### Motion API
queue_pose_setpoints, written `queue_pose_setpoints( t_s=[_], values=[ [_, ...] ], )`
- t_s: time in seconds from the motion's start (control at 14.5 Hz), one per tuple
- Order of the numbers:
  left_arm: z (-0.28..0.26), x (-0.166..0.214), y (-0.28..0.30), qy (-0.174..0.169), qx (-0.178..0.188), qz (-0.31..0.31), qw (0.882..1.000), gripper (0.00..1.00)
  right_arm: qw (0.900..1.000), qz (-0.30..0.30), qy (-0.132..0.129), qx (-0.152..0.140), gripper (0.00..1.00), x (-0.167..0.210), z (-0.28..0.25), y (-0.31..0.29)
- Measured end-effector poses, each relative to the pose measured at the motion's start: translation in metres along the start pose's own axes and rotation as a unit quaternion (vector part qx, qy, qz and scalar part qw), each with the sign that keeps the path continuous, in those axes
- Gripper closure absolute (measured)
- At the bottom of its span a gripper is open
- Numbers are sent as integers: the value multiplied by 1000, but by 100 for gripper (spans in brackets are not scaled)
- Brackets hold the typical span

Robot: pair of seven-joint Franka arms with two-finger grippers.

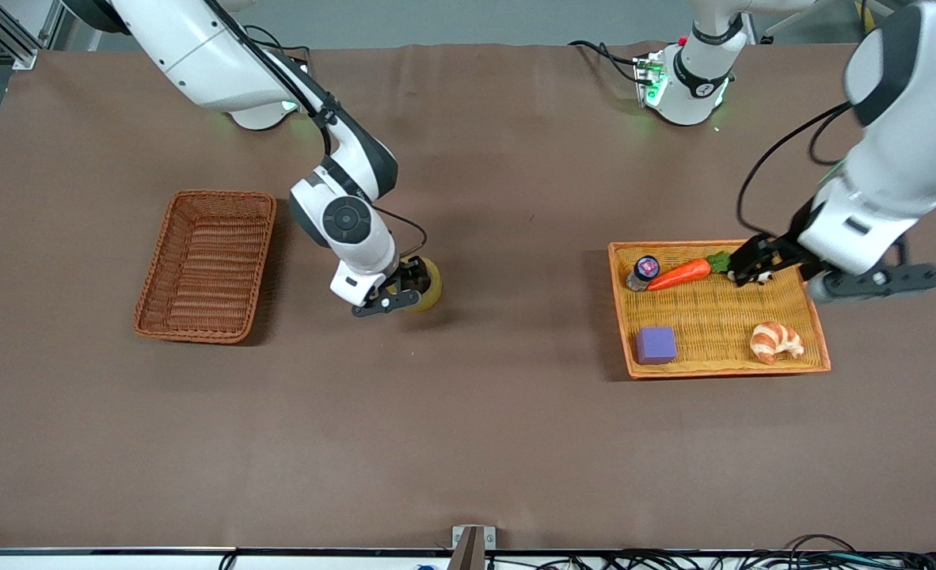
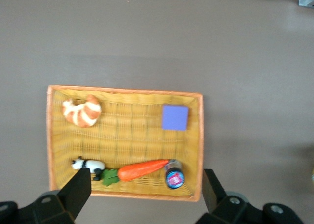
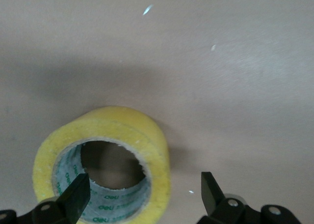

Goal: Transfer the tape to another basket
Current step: 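Grasp the tape with the right gripper while the left gripper withdraws, then lower the tape into the brown basket and open the right gripper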

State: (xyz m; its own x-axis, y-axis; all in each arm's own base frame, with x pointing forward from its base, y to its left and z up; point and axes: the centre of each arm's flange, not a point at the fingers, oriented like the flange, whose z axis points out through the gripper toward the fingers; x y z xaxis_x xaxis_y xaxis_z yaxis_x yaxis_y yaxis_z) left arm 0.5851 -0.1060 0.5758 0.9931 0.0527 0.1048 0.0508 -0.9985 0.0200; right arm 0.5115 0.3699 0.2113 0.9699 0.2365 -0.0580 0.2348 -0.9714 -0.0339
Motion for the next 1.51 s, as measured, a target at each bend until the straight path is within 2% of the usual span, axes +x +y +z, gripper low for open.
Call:
queue_pose_setpoints(
  t_s=[0.21, 0.28, 0.48, 0.55, 0.69, 0.76, 0.96, 1.1, 1.31, 1.51],
  values=[
    [-13, -28, -18, 1, 4, 12, 1000, 0, 1000, -9, 1, -6, 1, -3, 15, -7],
    [-14, -37, -20, 0, 7, 16, 1000, 0, 1000, -12, 3, -8, 5, -3, 19, -6],
    [-13, -53, -27, -4, 11, 32, 999, 0, 1000, -14, 3, -11, 34, -3, 24, -6],
    [-13, -53, -32, -3, 11, 32, 999, 0, 1000, -10, 3, -12, 47, -3, 24, -5],
    [-11, -50, -40, 0, 12, 30, 999, 0, 1000, 9, -6, -20, 65, -3, 24, -2],
    [-10, -50, -42, 1, 12, 31, 999, 0, 999, 17, -12, -25, 78, -2, 23, 0],
    [-8, -49, -43, 2, 12, 32, 999, 0, 998, 47, -25, -46, 78, 12, -5, 2],
    [-7, -48, -44, 4, 11, 31, 999, 0, 994, 75, -33, -69, 78, 25, -64, 18],
    [-4, -46, -51, 3, 12, 25, 1000, 0, 989, 105, -29, -96, 78, 24, -170, 85],
    [-2, -44, -54, 2, 12, 21, 1000, 0, 989, 99, -47, -98, 78, 9, -228, 175]
  ],
)
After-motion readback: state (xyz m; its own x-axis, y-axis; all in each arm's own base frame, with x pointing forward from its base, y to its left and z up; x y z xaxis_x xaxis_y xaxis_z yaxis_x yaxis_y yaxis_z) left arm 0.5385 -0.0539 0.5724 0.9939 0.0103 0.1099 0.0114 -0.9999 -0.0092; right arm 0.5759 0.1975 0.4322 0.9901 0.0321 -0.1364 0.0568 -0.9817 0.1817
